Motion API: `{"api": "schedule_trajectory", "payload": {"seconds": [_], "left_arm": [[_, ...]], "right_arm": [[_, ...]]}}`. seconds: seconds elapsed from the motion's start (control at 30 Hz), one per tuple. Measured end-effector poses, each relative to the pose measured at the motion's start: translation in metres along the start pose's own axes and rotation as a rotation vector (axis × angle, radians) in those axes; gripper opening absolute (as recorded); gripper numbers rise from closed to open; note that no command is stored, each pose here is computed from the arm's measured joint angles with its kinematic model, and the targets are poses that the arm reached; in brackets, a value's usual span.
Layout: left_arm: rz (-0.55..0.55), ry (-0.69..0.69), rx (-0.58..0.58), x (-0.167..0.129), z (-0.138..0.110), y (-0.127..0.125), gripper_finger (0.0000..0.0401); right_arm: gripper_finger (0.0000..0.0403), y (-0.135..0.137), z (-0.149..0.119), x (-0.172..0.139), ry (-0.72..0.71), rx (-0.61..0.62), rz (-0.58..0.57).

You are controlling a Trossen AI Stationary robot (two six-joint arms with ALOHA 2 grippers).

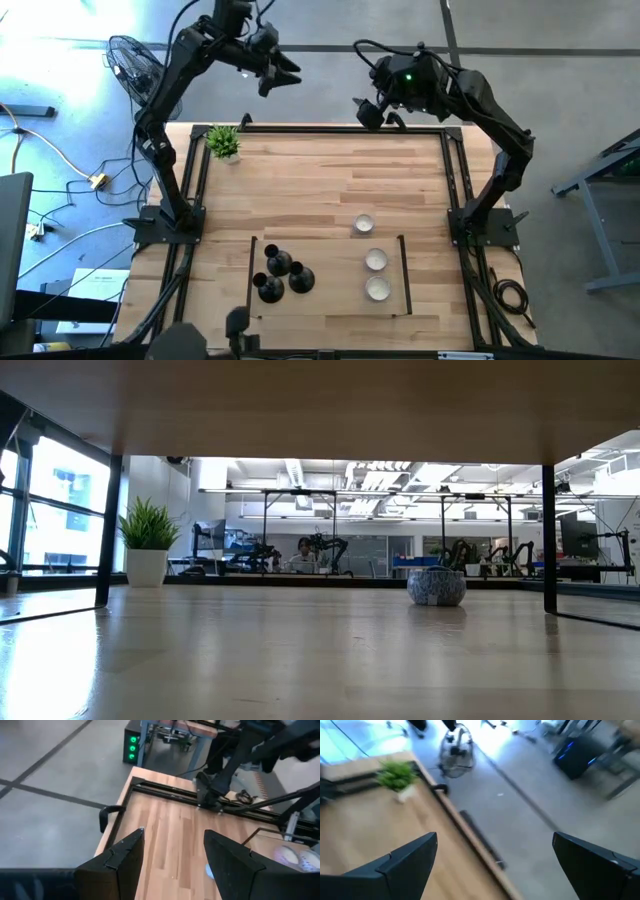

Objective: Pick & Place candle stick holders
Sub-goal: Put the blue scented candle on the shelf

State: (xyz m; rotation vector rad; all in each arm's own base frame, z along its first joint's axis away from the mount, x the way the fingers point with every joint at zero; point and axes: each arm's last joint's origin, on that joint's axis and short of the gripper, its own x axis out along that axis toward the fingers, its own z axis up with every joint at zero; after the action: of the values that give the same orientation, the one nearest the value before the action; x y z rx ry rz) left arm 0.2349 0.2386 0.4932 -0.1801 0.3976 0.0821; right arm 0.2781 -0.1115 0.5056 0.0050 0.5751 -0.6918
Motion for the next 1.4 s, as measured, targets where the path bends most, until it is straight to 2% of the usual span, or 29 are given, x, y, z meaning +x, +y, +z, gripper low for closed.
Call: {"api": "schedule_trajectory", "payload": {"seconds": [0.1,0.2,0.3,0.33,0.4,0.53,0.57,0.67,0.77,1.0,1.23,1.4], "left_arm": [[-0.009,0.015,-0.014,0.006,0.000,-0.007,0.0204],[-0.047,0.052,-0.052,0.012,-0.002,-0.016,0.0204],[-0.085,0.112,-0.082,0.017,-0.007,-0.026,0.0204],[-0.097,0.130,-0.090,0.019,-0.008,-0.030,0.0204],[-0.121,0.166,-0.107,0.023,-0.011,-0.037,0.0204],[-0.160,0.223,-0.189,0.030,-0.014,-0.052,0.0204],[-0.170,0.234,-0.206,0.032,-0.014,-0.056,0.0204],[-0.197,0.254,-0.241,0.038,-0.014,-0.070,0.0204],[-0.185,0.263,-0.253,0.041,-0.011,-0.088,0.0204],[-0.062,0.291,-0.307,0.042,-0.010,-0.123,0.0204],[0.011,0.322,-0.310,0.048,-0.013,-0.146,0.0204],[0.027,0.315,-0.408,0.050,-0.012,-0.152,0.0204]], "right_arm": [[0.0389,0.003,-0.002,0.000,0.023,0.036,0.103],[0.0389,0.007,-0.014,-0.002,0.141,-0.003,0.215],[0.0389,0.008,-0.032,-0.007,0.330,-0.038,0.195],[0.0389,0.007,-0.037,-0.008,0.387,-0.016,0.160],[0.0389,0.008,-0.039,-0.003,0.395,0.065,0.134],[0.0389,0.016,-0.049,0.006,0.469,0.115,0.310],[0.0389,0.018,-0.056,0.011,0.519,0.130,0.295],[0.0389,0.024,-0.082,0.035,0.671,0.110,0.140],[0.0389,0.030,-0.104,0.055,0.756,0.144,0.088],[0.0389,0.056,-0.133,0.076,0.810,0.168,0.099],[0.0389,0.078,-0.154,0.085,0.793,0.081,0.059],[0.0389,0.091,-0.174,0.091,0.839,0.013,0.123]]}}
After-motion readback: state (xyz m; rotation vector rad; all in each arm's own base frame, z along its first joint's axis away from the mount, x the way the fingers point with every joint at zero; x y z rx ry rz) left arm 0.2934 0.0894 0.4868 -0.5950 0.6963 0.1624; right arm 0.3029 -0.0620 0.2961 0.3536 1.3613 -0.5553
